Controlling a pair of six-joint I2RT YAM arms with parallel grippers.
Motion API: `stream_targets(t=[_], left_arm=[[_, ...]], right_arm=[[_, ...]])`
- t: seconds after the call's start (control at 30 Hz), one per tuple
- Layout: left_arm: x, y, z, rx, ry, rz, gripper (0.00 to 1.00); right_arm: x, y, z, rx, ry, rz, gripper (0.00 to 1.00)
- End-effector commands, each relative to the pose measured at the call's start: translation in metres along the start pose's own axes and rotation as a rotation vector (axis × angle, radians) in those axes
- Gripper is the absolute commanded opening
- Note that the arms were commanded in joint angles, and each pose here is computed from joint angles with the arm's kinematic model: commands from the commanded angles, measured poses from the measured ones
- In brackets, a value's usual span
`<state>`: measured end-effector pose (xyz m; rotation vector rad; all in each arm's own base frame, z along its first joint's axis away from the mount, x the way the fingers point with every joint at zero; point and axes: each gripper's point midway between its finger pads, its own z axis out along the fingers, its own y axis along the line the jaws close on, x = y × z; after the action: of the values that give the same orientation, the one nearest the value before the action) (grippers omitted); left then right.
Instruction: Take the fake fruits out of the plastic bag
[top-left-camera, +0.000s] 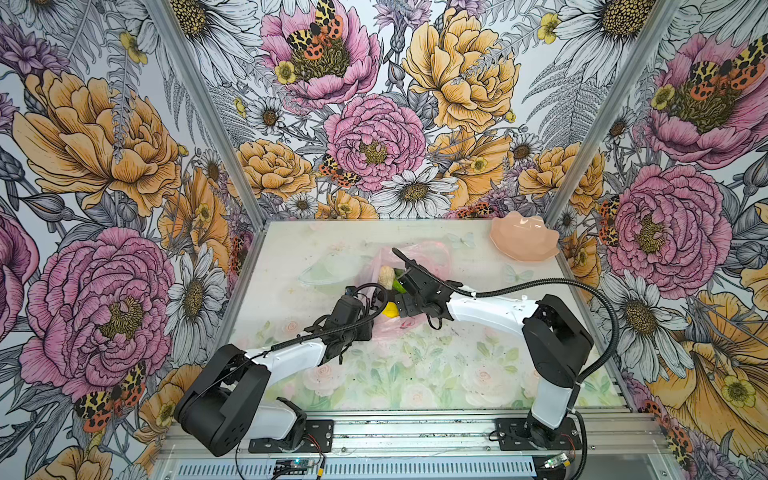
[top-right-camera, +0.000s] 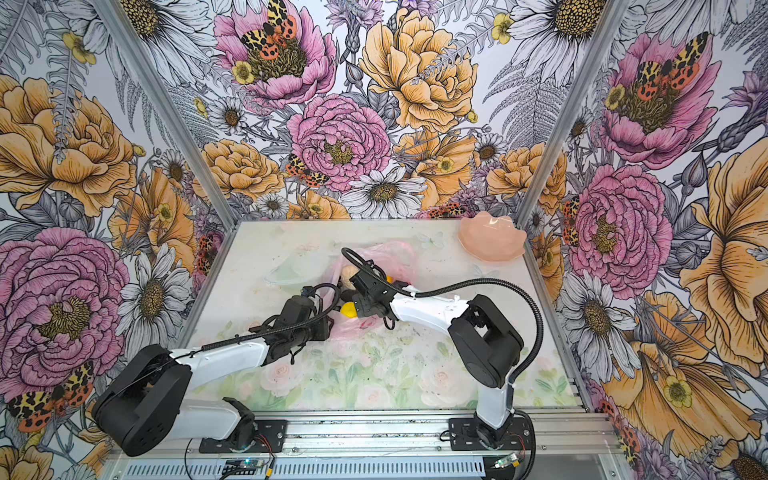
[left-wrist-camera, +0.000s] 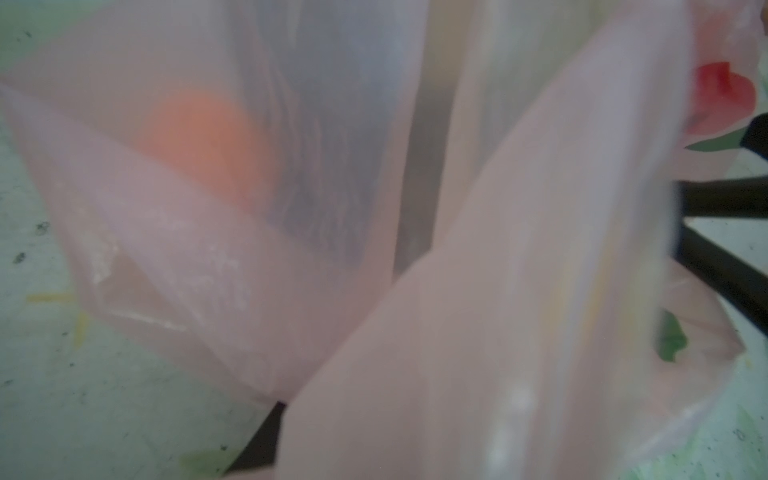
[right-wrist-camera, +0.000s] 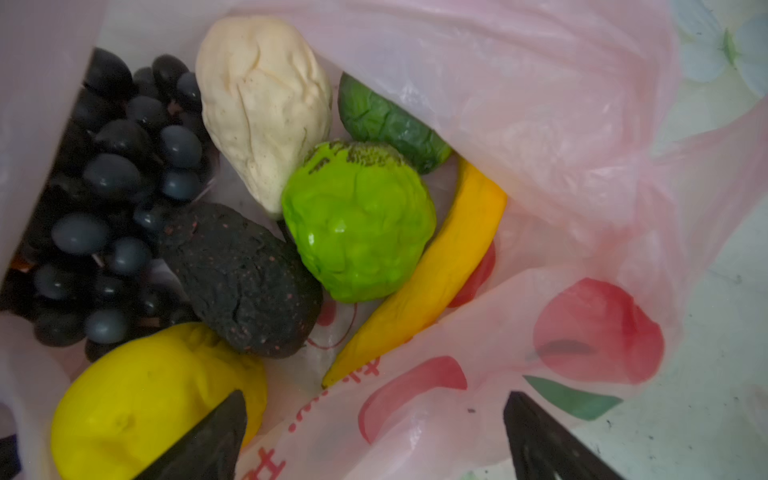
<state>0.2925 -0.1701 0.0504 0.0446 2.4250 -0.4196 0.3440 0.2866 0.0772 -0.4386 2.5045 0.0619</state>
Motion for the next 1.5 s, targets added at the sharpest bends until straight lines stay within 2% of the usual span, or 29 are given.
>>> stream_targets(t=[0.0,0.07,0.17,0.23,0.37,0.57,0.73,0.87,1.03,1.23,1.47], left_arm=[[-0.018,-0.001,-0.006,0.000,-0.060,-0.012,0.55],[-0.021,-0.002,-0.007,0.028,-0.066,-0.034,0.61],[-0.030,-0.007,-0.011,0.151,-0.093,-0.125,0.70],[-0.035,-0.006,-0.012,0.175,-0.103,-0.159,0.74],[-0.038,0.000,-0.008,0.120,-0.087,-0.147,0.80],[-0.037,0.017,0.004,0.002,-0.047,-0.154,0.83],[-0.026,0.047,0.014,-0.130,0.000,-0.192,0.73],[-0.021,0.067,0.011,-0.188,0.005,-0.235,0.46],[-0.025,0.074,0.002,-0.164,-0.039,-0.281,0.30],[-0.026,0.078,-0.002,-0.168,-0.054,-0.296,0.18],[-0.027,0.071,0.001,-0.127,-0.046,-0.283,0.11]], right_arm=[[0.020,-0.001,-0.005,0.011,0.026,-0.008,0.96],[0.035,-0.002,-0.002,0.009,0.059,-0.009,0.95],[0.055,-0.003,-0.002,0.012,0.092,-0.013,0.93],[0.066,-0.003,-0.002,0.019,0.108,-0.021,0.93],[0.075,-0.002,0.000,0.026,0.120,-0.028,0.93],[0.072,-0.005,0.008,0.066,0.112,-0.046,0.94],[0.062,-0.001,0.016,0.061,0.097,-0.072,0.94],[0.052,-0.006,0.022,0.078,0.086,-0.070,0.94],[0.037,-0.017,0.038,0.090,0.074,-0.050,0.94],[0.012,-0.019,0.055,0.080,0.051,-0.075,0.94],[0.027,-0.015,0.019,0.022,0.041,-0.075,0.99]])
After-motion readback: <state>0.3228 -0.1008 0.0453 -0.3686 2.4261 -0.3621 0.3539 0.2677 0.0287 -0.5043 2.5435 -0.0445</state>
